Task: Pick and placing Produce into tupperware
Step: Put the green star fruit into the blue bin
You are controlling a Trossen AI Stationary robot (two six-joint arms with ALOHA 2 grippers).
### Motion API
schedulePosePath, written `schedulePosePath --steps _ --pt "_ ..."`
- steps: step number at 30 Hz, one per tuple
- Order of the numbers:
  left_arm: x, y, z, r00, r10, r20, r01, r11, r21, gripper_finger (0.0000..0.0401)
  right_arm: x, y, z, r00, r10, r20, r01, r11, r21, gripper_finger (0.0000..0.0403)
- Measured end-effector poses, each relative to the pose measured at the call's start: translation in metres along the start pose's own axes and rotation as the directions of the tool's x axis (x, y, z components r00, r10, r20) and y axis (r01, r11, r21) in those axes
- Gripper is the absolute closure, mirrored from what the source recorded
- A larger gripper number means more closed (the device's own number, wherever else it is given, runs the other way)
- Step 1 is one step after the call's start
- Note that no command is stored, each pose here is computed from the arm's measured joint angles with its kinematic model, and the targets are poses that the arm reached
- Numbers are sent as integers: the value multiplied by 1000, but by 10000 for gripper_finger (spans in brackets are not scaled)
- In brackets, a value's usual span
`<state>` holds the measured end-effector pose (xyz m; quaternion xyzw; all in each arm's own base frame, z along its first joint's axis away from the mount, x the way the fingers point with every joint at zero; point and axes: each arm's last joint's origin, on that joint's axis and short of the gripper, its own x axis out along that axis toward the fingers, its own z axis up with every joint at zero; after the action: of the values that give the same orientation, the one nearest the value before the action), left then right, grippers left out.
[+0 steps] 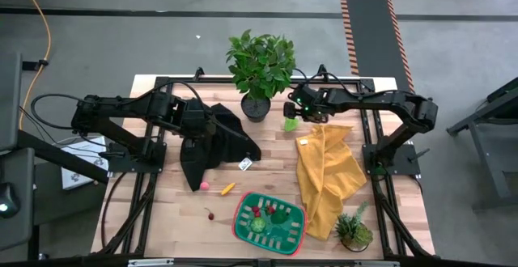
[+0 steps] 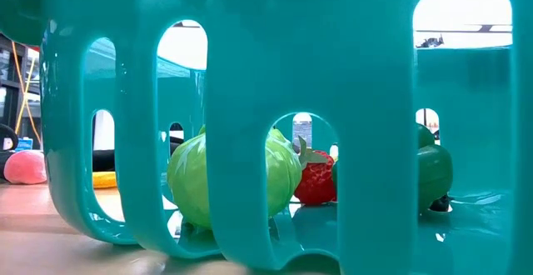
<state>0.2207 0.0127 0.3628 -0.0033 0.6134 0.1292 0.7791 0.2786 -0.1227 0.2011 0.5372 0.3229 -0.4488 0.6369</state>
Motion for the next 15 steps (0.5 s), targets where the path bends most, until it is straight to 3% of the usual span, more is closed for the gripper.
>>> schedulePosePath --steps 4,15 --pt "0 0 1 1000 -1 6 1 1000 8 396 1 -1 0 1000 -8 -3 8 997 73 44" --pt "0 0 2 1000 -3 22 1 999 47 396 21 4 -1 999 17 -35 -9 976 216 43"
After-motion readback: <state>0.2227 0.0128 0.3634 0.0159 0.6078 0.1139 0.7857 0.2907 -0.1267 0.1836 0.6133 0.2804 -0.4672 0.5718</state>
